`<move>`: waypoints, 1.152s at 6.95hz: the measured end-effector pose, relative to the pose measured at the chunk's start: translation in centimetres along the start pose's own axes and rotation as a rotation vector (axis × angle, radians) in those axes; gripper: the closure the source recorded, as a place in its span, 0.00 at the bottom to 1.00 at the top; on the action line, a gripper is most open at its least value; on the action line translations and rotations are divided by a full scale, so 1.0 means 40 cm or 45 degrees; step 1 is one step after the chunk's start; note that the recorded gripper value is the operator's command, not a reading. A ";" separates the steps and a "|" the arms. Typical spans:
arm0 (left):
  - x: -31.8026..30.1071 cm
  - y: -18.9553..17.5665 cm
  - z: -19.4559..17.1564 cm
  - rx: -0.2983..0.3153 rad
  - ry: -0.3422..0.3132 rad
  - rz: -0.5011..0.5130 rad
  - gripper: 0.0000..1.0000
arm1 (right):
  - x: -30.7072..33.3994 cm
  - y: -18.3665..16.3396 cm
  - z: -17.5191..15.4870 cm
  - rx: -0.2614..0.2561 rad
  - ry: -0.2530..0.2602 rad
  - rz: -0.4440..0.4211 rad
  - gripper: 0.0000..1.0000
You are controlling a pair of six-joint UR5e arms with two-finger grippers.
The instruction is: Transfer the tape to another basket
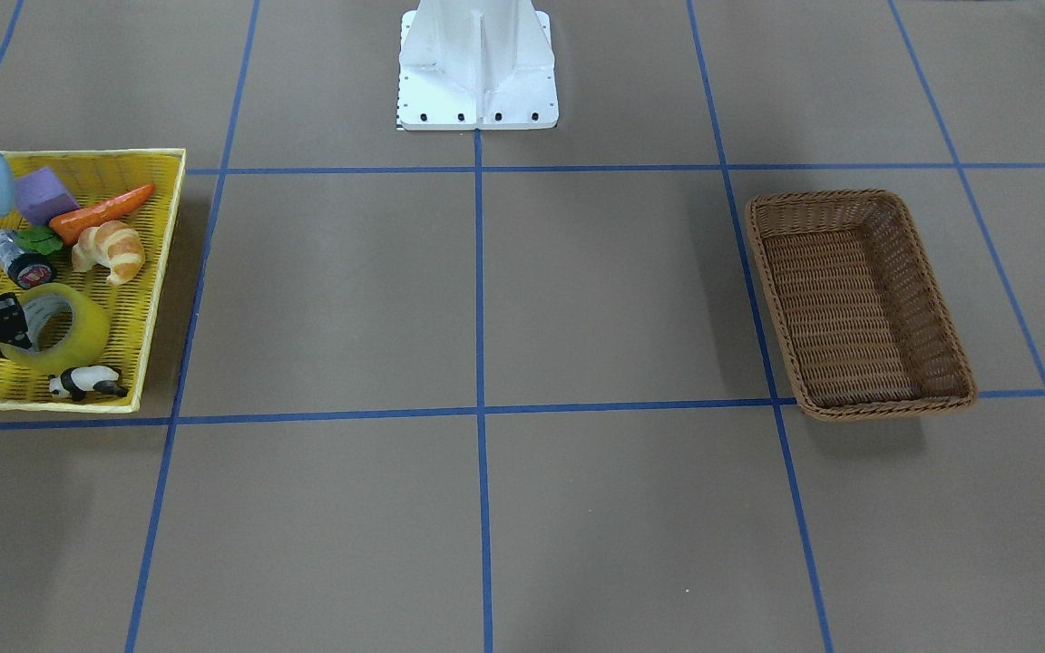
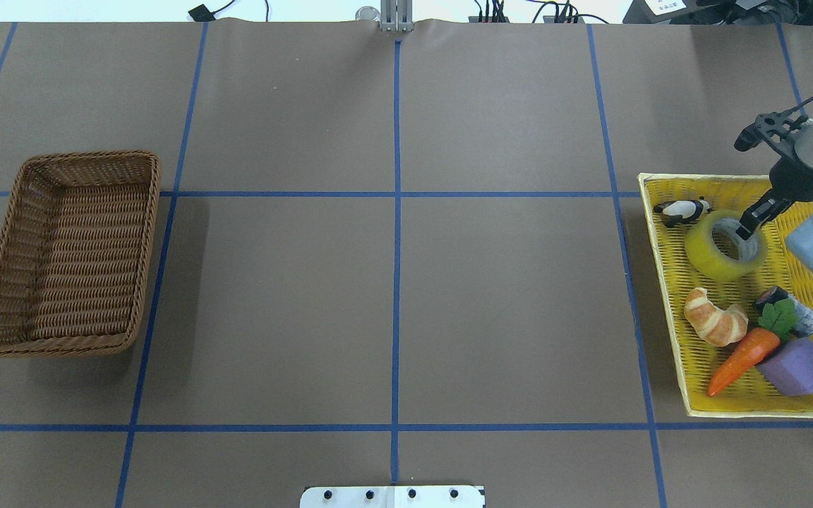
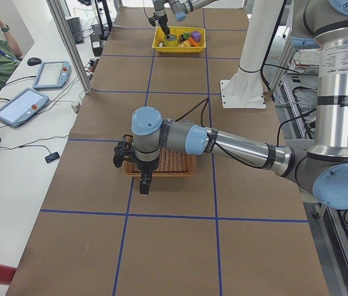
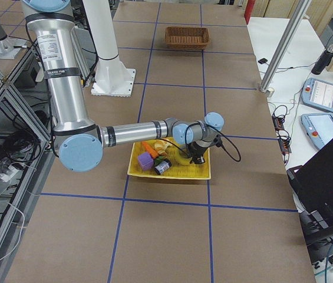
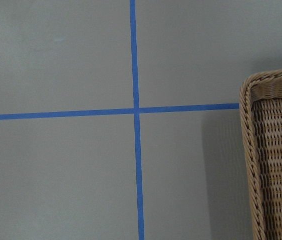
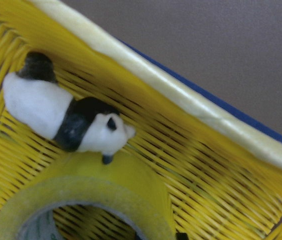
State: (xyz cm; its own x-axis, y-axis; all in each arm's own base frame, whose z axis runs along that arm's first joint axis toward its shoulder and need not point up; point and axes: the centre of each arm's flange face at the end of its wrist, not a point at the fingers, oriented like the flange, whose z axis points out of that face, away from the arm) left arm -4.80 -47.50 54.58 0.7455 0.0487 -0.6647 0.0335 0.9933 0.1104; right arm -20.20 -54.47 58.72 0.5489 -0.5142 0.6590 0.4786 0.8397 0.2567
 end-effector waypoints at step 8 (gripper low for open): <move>0.193 -0.158 -0.119 0.305 0.101 -0.077 0.02 | -0.274 -0.154 -0.487 0.539 -0.285 0.109 1.00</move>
State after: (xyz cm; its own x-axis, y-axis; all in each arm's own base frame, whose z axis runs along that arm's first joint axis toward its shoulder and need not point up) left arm -2.44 -52.92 45.24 0.6832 0.0073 -0.7302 0.2404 0.9419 0.2344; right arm -15.81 -57.40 36.16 0.3906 -0.4293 0.8143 0.0916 0.8983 0.4297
